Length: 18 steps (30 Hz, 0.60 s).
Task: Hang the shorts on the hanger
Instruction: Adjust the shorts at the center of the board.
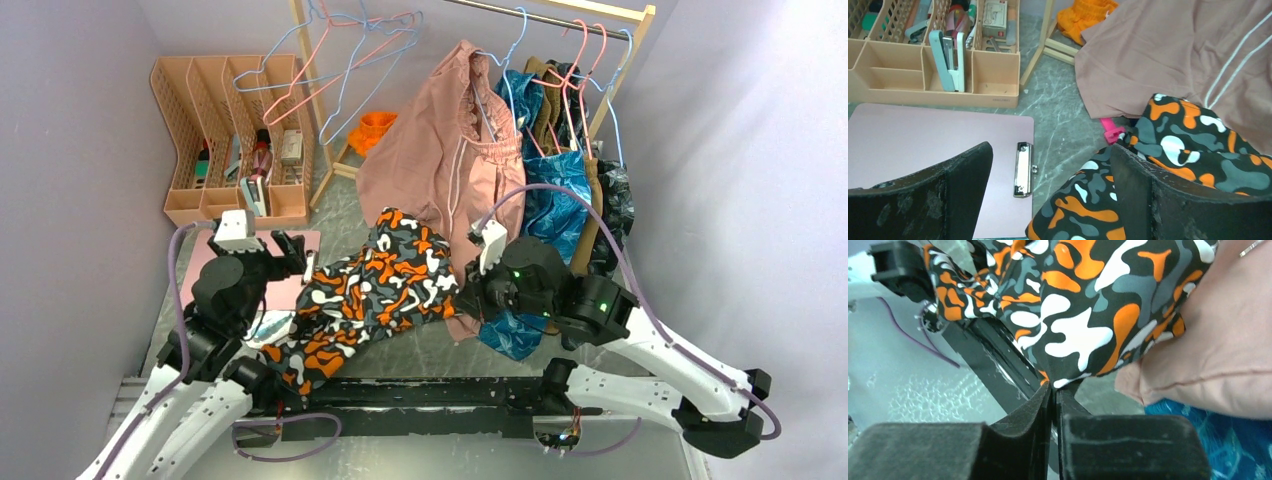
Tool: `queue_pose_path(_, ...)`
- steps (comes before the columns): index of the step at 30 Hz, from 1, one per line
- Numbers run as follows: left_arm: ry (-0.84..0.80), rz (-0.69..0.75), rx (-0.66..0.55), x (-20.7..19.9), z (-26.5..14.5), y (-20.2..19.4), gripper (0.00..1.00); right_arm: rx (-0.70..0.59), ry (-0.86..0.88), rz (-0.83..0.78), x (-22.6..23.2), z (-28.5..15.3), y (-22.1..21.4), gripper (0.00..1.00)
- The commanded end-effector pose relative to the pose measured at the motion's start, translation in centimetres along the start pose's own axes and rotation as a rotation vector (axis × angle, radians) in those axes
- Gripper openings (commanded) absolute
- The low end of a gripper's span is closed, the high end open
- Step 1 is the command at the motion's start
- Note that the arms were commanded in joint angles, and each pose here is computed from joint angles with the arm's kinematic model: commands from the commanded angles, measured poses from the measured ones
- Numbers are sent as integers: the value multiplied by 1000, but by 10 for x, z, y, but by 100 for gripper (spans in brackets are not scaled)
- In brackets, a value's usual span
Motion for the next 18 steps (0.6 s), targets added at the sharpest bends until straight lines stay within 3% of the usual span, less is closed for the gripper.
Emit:
queue_pose_path(1,-39,-4,2,-3,10,5,90,56,-67,50,-6,-28,-10,18)
queue_pose_path(4,-57,-18,4,1,16,5,90,40,-36,46,3,-35,1,47)
queue_pose_path(8,-69,-36,-7,5,18,7,90,-50,65,38,22,-36,29,65)
queue_pose_path(13,-80,-40,-17,5,13,7,90,-154,178,2,38,2,52,67)
queue_pose_path(18,-82,-53,-21,6,9,7,90,-200,244,34,38,74,40,66)
Point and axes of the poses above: each gripper's point midway between its finger pads, its own z axis out along the fingers, its own x axis along the line the jaws close on, y = z × x, the point moved 9 cm from there along -z, back along the fingers, and after that the axes turned 9 degrees about z, right-handed, at the moved point
